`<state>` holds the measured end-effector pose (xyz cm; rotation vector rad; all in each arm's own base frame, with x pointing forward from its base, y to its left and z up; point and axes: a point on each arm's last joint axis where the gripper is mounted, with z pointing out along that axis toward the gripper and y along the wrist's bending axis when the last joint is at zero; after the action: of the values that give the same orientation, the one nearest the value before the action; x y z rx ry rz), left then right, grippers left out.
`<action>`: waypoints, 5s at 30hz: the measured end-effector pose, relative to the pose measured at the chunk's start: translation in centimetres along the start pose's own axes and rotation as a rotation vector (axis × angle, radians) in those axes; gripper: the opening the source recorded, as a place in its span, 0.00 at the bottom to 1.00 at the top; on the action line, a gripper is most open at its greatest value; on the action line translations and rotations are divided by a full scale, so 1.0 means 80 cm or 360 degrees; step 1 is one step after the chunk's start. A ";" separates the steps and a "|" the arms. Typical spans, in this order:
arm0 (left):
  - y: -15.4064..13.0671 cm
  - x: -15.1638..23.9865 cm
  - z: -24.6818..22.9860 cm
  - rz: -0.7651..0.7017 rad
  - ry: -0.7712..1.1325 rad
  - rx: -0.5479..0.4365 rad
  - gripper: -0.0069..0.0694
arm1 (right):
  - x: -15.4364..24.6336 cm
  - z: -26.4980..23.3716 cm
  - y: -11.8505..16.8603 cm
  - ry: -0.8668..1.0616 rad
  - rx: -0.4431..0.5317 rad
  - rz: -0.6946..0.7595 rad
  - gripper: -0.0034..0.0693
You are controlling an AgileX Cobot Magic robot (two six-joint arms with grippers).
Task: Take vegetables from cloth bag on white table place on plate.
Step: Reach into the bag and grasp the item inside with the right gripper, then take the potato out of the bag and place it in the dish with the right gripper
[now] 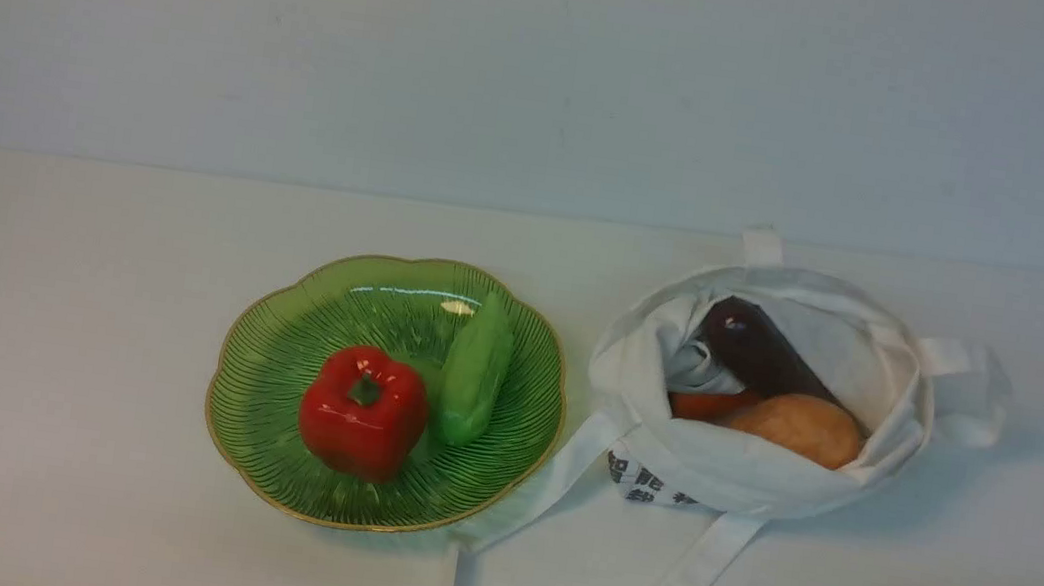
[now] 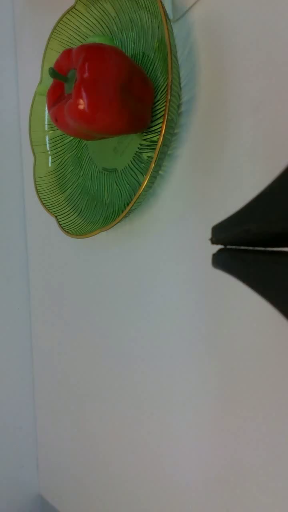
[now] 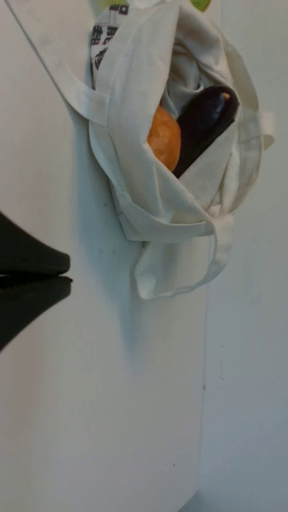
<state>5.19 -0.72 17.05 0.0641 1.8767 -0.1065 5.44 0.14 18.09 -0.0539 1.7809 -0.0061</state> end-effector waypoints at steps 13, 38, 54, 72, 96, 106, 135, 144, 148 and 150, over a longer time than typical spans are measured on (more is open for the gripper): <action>0.000 0.000 0.000 0.0000 0.0000 0.0000 0.08 | 0.000 0.000 0.000 0.0000 0.0000 0.0000 0.03; 0.000 0.000 0.000 0.0000 0.0000 0.0000 0.08 | -0.039 -0.007 -0.008 -0.0617 -0.0136 0.1306 0.03; 0.000 0.000 0.000 0.0000 0.0000 0.0000 0.08 | -0.127 -0.047 -0.008 -0.0808 -0.0373 0.1559 0.03; 0.000 0.000 0.000 0.0000 0.0000 0.0000 0.08 | -0.270 0.134 0.045 0.0911 -0.0636 0.0217 0.03; 0.000 0.000 0.000 0.0000 0.0000 0.0000 0.08 | -0.153 0.337 0.125 0.1318 -0.0519 -0.0345 0.67; 0.000 0.000 0.000 0.0000 0.0000 0.0000 0.08 | -0.107 0.362 0.128 0.1464 -0.0488 -0.0407 0.92; 0.000 0.000 0.000 0.0000 0.0000 0.0000 0.08 | -0.253 0.268 0.126 0.0867 -0.0662 -0.0199 0.69; 0.000 0.000 0.000 0.0000 0.0000 0.0000 0.08 | -0.254 0.257 0.264 0.0819 -0.1246 -0.0479 0.69; 0.000 0.000 0.000 0.0000 0.0000 0.0000 0.08 | -0.210 0.275 0.316 0.0990 -0.1346 -0.0662 0.69; 0.000 0.000 0.000 0.0000 0.0000 0.0000 0.08 | -0.190 0.286 0.330 0.1061 -0.1355 -0.0738 0.69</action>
<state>5.19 -0.72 17.05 0.0641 1.8767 -0.1065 30.10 27.69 27.24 -1.1895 2.2662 0.4449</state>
